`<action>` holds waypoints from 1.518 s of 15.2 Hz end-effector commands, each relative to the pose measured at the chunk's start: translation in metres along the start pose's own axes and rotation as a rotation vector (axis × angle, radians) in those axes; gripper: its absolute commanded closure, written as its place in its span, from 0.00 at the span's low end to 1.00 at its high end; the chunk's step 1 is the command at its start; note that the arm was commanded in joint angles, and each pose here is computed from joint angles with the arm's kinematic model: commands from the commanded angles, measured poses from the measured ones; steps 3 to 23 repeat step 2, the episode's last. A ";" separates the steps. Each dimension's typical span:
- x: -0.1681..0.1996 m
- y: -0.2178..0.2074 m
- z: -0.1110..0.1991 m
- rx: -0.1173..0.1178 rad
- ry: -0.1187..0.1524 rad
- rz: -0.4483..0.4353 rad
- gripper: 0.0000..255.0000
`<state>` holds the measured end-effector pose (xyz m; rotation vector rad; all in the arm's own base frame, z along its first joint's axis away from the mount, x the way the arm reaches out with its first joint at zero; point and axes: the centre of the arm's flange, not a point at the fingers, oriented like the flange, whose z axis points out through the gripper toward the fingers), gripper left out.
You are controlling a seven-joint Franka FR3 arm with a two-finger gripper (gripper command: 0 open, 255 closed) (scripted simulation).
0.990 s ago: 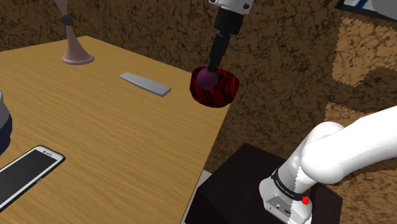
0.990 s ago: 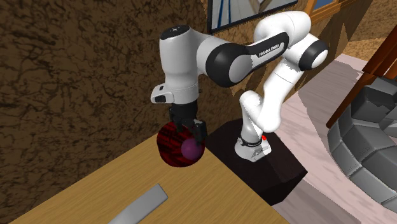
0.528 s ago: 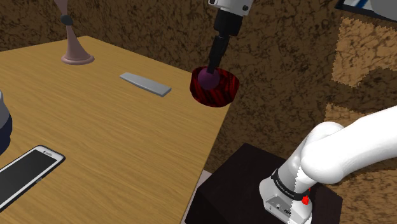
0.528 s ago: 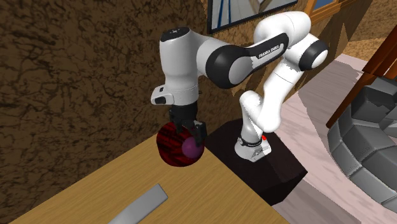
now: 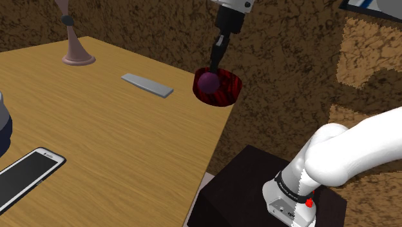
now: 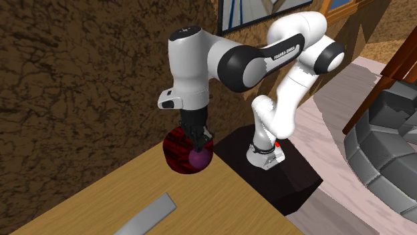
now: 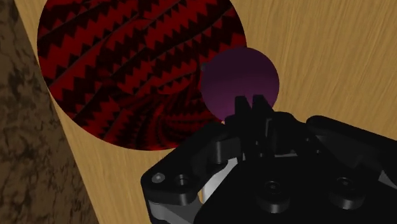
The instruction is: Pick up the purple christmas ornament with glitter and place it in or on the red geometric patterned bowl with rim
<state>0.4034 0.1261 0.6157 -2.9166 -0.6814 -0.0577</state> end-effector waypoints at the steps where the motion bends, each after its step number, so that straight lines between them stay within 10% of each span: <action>1: 0.001 0.002 0.008 0.001 -0.021 0.004 1.00; 23: -0.005 0.007 0.006 0.001 -0.021 0.004 1.00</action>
